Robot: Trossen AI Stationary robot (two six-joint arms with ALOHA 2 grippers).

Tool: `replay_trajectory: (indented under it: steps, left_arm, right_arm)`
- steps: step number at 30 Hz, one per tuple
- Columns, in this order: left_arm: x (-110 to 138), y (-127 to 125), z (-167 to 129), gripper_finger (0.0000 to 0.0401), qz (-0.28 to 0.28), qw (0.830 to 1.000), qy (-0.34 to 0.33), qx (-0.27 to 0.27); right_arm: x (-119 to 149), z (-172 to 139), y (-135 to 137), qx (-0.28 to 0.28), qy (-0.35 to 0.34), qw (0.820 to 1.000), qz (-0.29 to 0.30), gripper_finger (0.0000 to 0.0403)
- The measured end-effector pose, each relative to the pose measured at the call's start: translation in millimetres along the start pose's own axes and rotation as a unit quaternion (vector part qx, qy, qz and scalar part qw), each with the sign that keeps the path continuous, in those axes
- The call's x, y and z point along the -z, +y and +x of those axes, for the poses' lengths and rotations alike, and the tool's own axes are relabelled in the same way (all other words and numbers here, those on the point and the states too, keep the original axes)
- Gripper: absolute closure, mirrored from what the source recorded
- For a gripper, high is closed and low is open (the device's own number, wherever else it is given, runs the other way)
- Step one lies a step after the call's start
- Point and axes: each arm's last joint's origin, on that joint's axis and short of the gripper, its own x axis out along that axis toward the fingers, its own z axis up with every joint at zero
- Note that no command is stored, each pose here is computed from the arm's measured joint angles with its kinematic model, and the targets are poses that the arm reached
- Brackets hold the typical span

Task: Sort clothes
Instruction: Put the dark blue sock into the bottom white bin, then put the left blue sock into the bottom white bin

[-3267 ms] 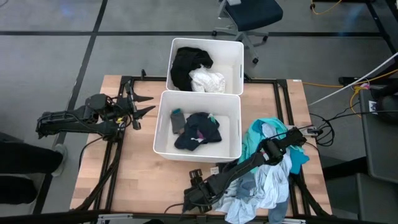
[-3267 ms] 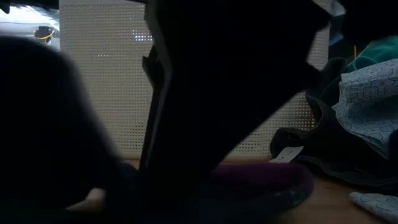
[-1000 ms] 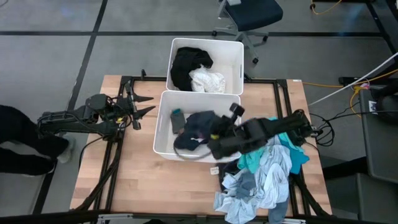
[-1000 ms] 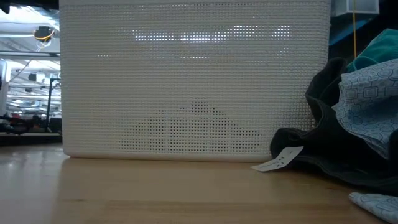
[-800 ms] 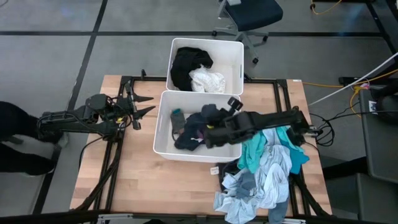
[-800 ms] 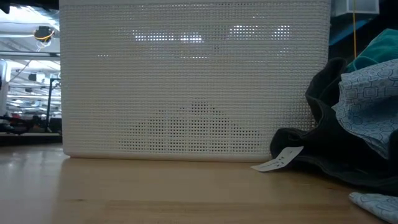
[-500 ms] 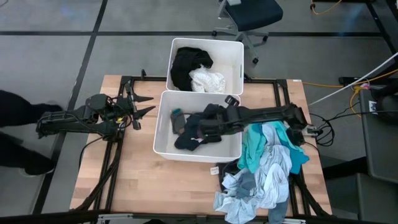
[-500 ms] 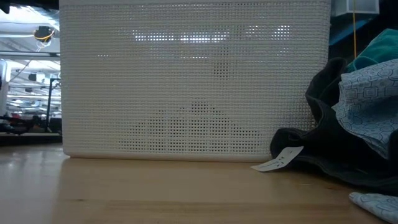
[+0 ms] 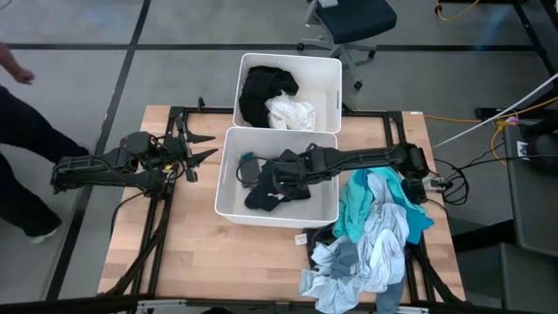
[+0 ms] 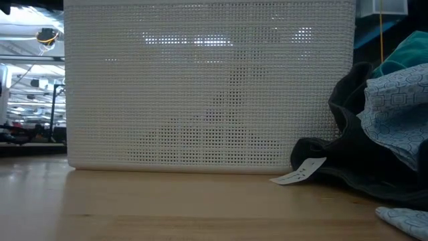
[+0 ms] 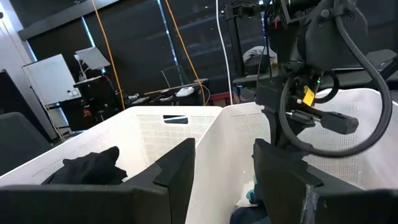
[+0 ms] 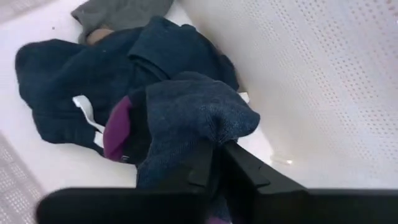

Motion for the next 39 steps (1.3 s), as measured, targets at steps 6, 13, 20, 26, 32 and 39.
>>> replay_trajectory:
  steps: [6, 13, 20, 26, 32, 39]
  left_arm:
    - [0, 0, 0, 0.0251, 0.0, 1.0, 0.0, 0.0]
    - [0, 0, 0, 0.0251, 0.0, 1.0, 0.0, 0.0]
    - [0, 0, 0, 0.0251, 0.0, 1.0, 0.0, 0.0]
    - [0, 0, 0, 0.0251, 0.0, 1.0, 0.002, 0.0]
    - [0, 0, 0, 0.0251, 0.0, 1.0, 0.001, 0.0]
    - [0, 0, 0, 0.0251, -0.001, 1.0, 0.001, 0.0]
  right_arm:
    - [1, 1, -1, 0.014, -0.005, 1.0, 0.004, 0.0288]
    - [3, 0, 1, -0.021, 0.027, 0.999, 0.002, 0.0197]
    - [18, -12, 17, -0.079, 0.065, 0.995, -0.009, 0.0174]
    - [40, -51, 19, -0.054, 0.057, 0.997, -0.008, 0.0175]
    - [72, -99, 14, -0.028, 0.023, 0.999, 0.023, 0.0176]
    - [110, -142, 17, -0.049, -0.025, 0.996, 0.066, 0.0176]
